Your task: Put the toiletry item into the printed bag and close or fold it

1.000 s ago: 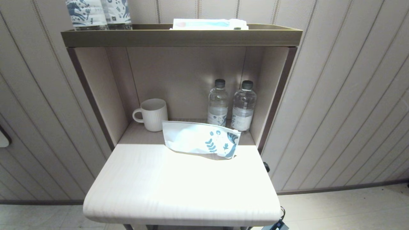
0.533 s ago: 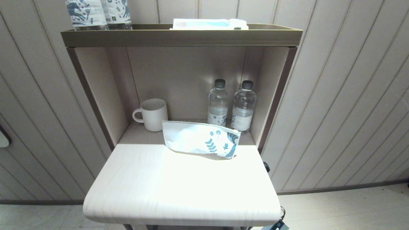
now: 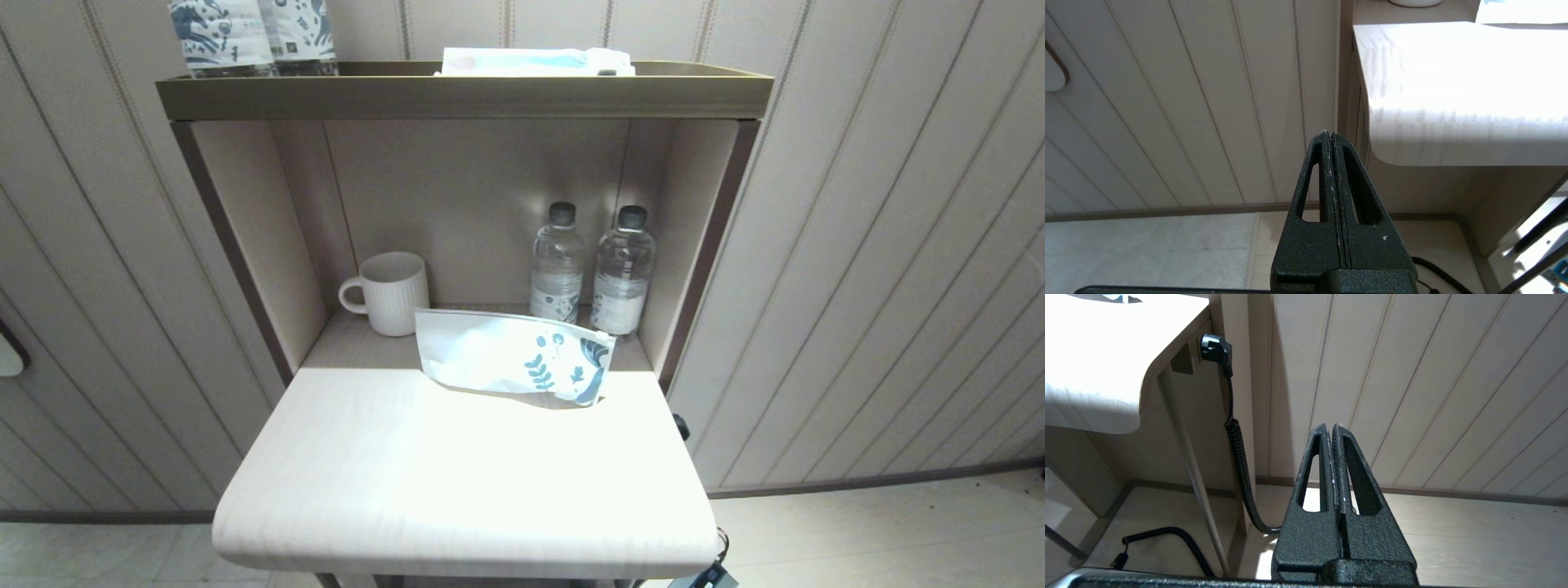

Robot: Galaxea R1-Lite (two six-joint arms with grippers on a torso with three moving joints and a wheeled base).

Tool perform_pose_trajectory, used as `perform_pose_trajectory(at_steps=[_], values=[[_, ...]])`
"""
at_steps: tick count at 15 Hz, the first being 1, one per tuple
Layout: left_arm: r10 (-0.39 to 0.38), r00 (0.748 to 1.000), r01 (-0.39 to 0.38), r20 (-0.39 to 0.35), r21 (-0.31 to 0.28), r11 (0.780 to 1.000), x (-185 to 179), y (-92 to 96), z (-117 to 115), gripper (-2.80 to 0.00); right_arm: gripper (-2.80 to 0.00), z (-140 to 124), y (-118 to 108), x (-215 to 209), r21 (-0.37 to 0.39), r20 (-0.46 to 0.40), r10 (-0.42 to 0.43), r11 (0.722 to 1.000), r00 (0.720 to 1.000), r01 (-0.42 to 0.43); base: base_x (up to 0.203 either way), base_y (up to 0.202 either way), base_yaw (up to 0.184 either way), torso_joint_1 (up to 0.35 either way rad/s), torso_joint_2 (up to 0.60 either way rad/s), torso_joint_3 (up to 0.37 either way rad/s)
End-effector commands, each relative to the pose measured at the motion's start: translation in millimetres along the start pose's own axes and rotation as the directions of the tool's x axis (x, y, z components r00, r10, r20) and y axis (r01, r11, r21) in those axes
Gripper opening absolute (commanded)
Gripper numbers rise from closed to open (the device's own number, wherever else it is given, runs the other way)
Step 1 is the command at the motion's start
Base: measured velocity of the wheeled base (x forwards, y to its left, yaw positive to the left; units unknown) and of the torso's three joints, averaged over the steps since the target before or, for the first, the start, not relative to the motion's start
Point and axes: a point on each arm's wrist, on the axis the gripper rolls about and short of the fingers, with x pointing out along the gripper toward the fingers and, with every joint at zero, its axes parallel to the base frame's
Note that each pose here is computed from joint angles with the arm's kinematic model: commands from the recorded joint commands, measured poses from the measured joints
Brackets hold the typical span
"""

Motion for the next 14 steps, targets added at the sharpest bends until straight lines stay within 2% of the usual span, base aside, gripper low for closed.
perform_pose_trajectory(at_steps=[1, 4, 14], values=[[0.001, 1.0, -0.001, -0.002, -0.004, 1.0, 0.2, 0.0, -0.3, -2.8, -2.8, -0.7, 0.1, 0.1, 0.007, -0.004, 0.002, 1.0, 1.0, -0.002, 0.0, 0.0, 0.0, 0.0, 0.0, 0.0], [0.007, 1.0, -0.006, 0.022, -0.052, 0.999, 0.3, 0.4, 1.9, -2.8, -2.8, -0.7, 0.1, 0.1, 0.016, -0.004, 0.002, 1.0, 1.0, -0.002, 0.0, 0.0, 0.0, 0.0, 0.0, 0.0], [0.006, 1.0, -0.005, 0.024, -0.056, 0.998, 0.3, 0.5, 2.1, -2.8, -2.8, -0.7, -0.5, 0.1, 0.052, -0.006, -0.024, 0.998, 1.0, 0.025, 0.0, 0.0, 0.0, 0.0, 0.0, 0.0]])
